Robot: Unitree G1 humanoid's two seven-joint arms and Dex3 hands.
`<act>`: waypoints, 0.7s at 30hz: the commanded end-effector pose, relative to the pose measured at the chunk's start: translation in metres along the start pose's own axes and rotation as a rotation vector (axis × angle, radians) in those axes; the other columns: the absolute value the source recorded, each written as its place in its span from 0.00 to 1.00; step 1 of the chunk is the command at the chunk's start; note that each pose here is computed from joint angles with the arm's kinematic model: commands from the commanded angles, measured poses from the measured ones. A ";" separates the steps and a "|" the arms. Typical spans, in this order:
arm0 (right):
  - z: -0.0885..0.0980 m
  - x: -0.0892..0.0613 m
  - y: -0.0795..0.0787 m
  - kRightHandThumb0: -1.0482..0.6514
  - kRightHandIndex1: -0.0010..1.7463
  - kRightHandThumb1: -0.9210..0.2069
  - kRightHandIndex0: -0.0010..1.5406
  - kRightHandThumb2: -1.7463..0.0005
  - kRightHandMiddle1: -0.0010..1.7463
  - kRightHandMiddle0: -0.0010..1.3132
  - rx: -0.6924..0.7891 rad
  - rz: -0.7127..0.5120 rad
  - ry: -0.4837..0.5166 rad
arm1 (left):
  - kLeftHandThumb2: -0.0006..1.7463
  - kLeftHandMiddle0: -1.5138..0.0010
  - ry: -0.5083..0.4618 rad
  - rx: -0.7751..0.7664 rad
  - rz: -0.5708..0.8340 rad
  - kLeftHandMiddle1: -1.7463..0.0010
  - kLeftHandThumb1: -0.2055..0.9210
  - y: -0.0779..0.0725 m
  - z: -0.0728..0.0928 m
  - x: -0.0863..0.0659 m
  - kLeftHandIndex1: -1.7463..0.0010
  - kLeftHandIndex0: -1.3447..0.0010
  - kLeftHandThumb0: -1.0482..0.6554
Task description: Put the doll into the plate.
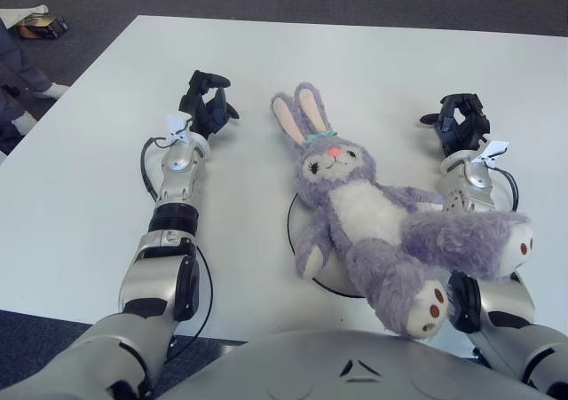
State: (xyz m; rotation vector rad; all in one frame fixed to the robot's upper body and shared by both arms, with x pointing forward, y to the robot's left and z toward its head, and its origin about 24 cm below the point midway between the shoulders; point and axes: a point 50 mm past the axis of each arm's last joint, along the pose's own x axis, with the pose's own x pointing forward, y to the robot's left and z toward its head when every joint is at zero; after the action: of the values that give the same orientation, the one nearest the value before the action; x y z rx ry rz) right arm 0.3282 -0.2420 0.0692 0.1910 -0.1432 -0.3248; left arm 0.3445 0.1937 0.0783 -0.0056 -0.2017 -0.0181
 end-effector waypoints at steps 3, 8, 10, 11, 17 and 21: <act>-0.006 -0.003 0.003 0.39 0.94 0.23 0.39 0.50 1.00 0.27 0.067 -0.058 0.072 | 0.39 0.43 0.000 0.011 -0.024 0.00 0.90 -0.001 0.001 -0.007 0.00 0.80 0.40; -0.005 -0.002 0.007 0.39 0.97 0.23 0.41 0.49 1.00 0.27 0.046 -0.064 0.090 | 0.39 0.43 0.013 0.010 -0.091 0.00 0.91 -0.004 0.002 -0.013 0.00 0.81 0.40; -0.004 -0.002 0.008 0.39 0.97 0.23 0.41 0.49 1.00 0.27 0.030 -0.058 0.088 | 0.38 0.43 0.021 0.008 -0.107 0.00 0.91 -0.005 0.002 -0.014 0.00 0.81 0.40; -0.004 -0.002 0.009 0.39 0.98 0.23 0.42 0.49 1.00 0.27 0.024 -0.056 0.088 | 0.38 0.43 0.025 0.007 -0.112 0.00 0.91 -0.005 0.003 -0.014 0.00 0.81 0.40; -0.003 -0.002 0.010 0.39 0.99 0.24 0.43 0.49 1.00 0.28 -0.018 -0.034 0.080 | 0.38 0.44 0.054 0.004 -0.137 0.00 0.92 -0.007 0.000 -0.017 0.00 0.81 0.40; -0.003 -0.002 0.012 0.39 0.99 0.24 0.44 0.49 1.00 0.28 -0.044 -0.012 0.065 | 0.38 0.45 0.076 0.005 -0.137 0.00 0.92 -0.009 -0.003 -0.018 0.00 0.81 0.40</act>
State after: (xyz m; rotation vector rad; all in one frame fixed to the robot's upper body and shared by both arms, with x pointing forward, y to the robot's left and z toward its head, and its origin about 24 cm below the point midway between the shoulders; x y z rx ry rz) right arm 0.3321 -0.2296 0.0729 0.1846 -0.0844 -0.3405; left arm 0.3298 0.1844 0.0756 0.0035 -0.1493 -0.1477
